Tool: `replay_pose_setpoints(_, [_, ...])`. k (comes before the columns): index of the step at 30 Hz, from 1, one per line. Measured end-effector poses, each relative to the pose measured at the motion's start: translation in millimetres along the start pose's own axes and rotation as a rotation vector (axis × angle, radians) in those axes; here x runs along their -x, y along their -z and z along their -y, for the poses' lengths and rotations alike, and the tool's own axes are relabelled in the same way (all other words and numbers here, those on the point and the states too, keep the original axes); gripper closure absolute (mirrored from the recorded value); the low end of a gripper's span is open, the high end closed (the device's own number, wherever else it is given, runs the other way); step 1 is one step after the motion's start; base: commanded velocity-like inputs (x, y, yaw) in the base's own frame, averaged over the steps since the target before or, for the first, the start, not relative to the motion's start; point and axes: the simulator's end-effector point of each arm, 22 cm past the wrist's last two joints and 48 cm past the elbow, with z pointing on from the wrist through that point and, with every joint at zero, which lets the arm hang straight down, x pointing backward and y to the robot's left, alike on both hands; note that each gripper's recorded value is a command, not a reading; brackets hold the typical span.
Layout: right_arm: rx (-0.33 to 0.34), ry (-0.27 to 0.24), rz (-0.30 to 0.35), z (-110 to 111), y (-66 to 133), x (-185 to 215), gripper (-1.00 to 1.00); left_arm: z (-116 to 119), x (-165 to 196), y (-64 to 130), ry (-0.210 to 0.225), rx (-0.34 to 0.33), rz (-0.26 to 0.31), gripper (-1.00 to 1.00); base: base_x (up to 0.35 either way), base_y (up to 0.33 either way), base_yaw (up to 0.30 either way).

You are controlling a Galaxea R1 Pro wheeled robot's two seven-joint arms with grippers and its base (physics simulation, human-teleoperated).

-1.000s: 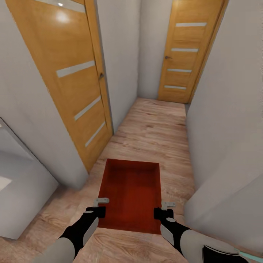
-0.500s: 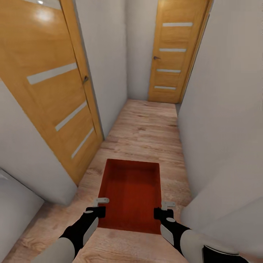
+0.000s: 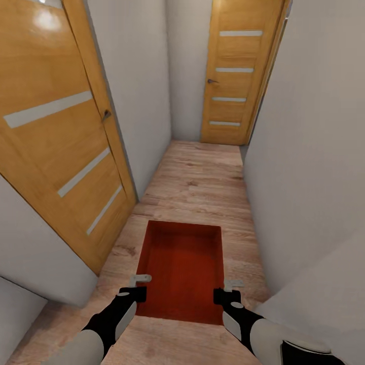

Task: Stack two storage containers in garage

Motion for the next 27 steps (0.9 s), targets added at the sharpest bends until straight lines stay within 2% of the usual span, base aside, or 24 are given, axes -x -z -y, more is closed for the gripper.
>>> replay_pose_setpoints(27, [0.0,0.0,0.0,0.0,0.0,0.0,1.0,0.0,0.1,0.0,0.0,0.0,0.0,1.0,0.32,0.0,0.0])
